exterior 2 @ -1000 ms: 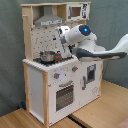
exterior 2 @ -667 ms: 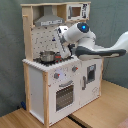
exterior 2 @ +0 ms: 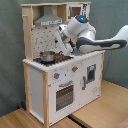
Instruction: Play with the kitchen
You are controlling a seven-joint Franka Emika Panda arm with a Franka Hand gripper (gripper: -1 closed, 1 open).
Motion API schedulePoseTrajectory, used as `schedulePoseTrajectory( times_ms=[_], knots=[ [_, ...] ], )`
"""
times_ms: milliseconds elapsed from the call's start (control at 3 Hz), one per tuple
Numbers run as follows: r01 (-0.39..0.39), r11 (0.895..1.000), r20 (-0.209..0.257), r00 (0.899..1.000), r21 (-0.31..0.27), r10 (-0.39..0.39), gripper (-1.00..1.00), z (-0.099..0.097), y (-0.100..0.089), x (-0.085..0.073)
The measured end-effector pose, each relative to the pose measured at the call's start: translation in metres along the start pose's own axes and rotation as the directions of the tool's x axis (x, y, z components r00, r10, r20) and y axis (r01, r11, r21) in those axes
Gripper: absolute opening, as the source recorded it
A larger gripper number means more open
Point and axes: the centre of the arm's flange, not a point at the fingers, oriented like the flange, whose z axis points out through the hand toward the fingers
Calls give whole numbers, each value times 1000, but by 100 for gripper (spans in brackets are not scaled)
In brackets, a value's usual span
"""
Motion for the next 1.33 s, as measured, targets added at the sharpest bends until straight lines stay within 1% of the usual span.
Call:
schedulePoseTrajectory(
  times_ms=[333, 667, 1000, 1333],
  knots=[
    [-27, 996, 86, 996, 79, 20, 100, 7, 14, -6],
    [-42, 990, 168, 986, 138, 18, 100, 24, 19, -13],
    [-49, 983, 216, 976, 179, 10, 100, 44, 19, -17],
    [-52, 976, 243, 970, 212, -1, 100, 55, 19, -13]
  ],
)
